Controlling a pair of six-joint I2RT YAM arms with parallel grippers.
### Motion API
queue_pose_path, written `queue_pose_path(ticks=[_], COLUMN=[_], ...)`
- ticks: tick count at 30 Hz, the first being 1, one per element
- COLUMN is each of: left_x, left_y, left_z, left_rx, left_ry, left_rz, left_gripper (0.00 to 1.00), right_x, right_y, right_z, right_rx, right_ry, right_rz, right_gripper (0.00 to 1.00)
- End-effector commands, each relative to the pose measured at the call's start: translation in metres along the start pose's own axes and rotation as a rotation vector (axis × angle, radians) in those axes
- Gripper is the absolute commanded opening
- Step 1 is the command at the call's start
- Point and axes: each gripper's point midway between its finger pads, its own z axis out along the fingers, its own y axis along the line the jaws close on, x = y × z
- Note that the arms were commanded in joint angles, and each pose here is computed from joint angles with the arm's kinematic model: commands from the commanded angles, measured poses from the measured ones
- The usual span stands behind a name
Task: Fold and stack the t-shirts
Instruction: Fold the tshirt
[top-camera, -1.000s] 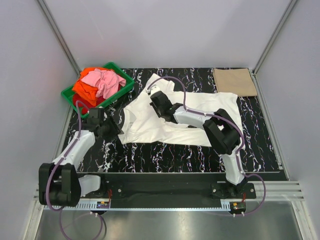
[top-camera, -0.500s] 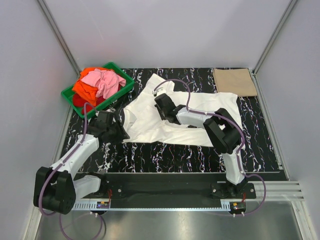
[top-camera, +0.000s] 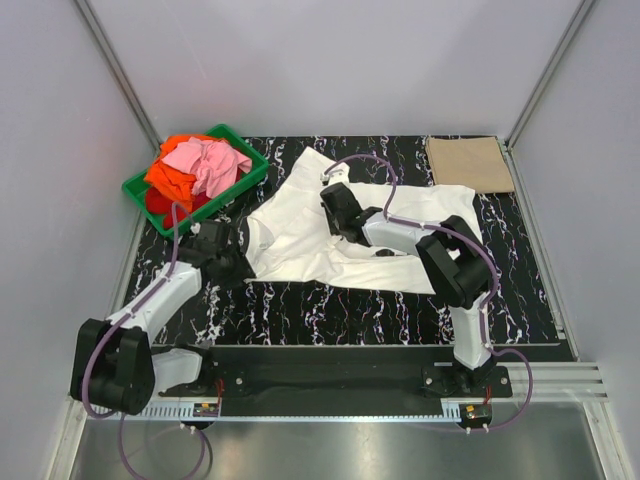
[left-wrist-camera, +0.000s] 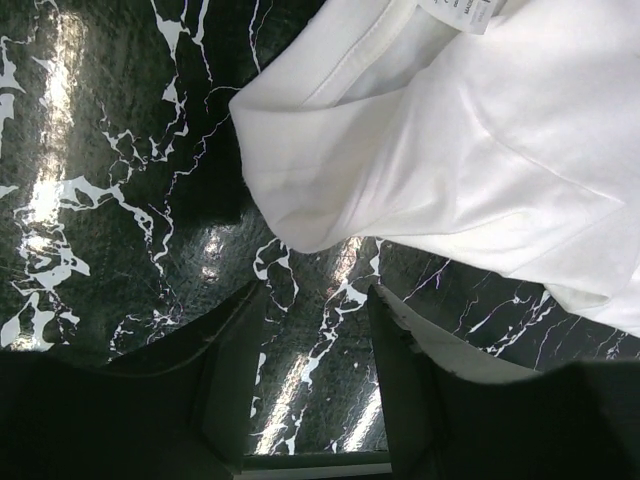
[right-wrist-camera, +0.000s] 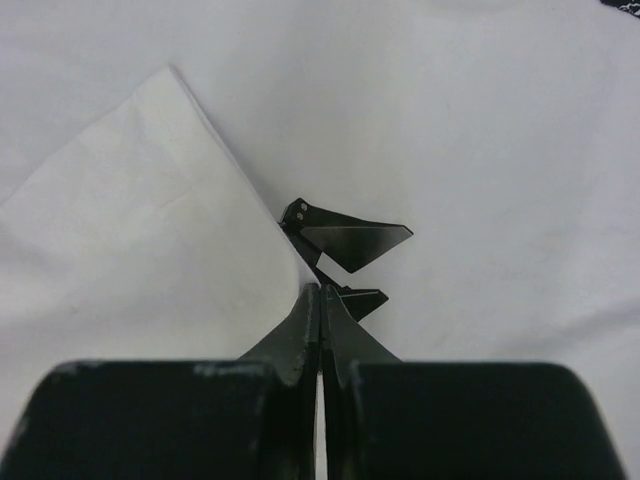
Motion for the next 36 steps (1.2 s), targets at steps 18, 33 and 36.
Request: queue_pose_path(ticks=[18, 33, 36], left_x=[-0.076, -0.083, -0.037], left_y=[-0.024, -0.056, -0.08], left_z=[0.04, -0.007, 0.002], left_rx=[-0.121, 0.051, 0.269], left_ry=[-0.125, -0.136, 0.009], left_rz=[0.018, 0.198, 0.154], left_gripper=[0.38, 0.44, 0.43], right_x=[-0.031, -0.04, -0.035], right_y=[-0.014, 0.045, 0.051], right_z=[-0.02, -0.028, -0.008], right_rx=[0.01, -0.448, -0.459], right_ry=[-0.085, 0.057, 0.095], right_rz=[0.088, 0.075, 0.047], right_gripper=[0.0, 0.39, 0.39])
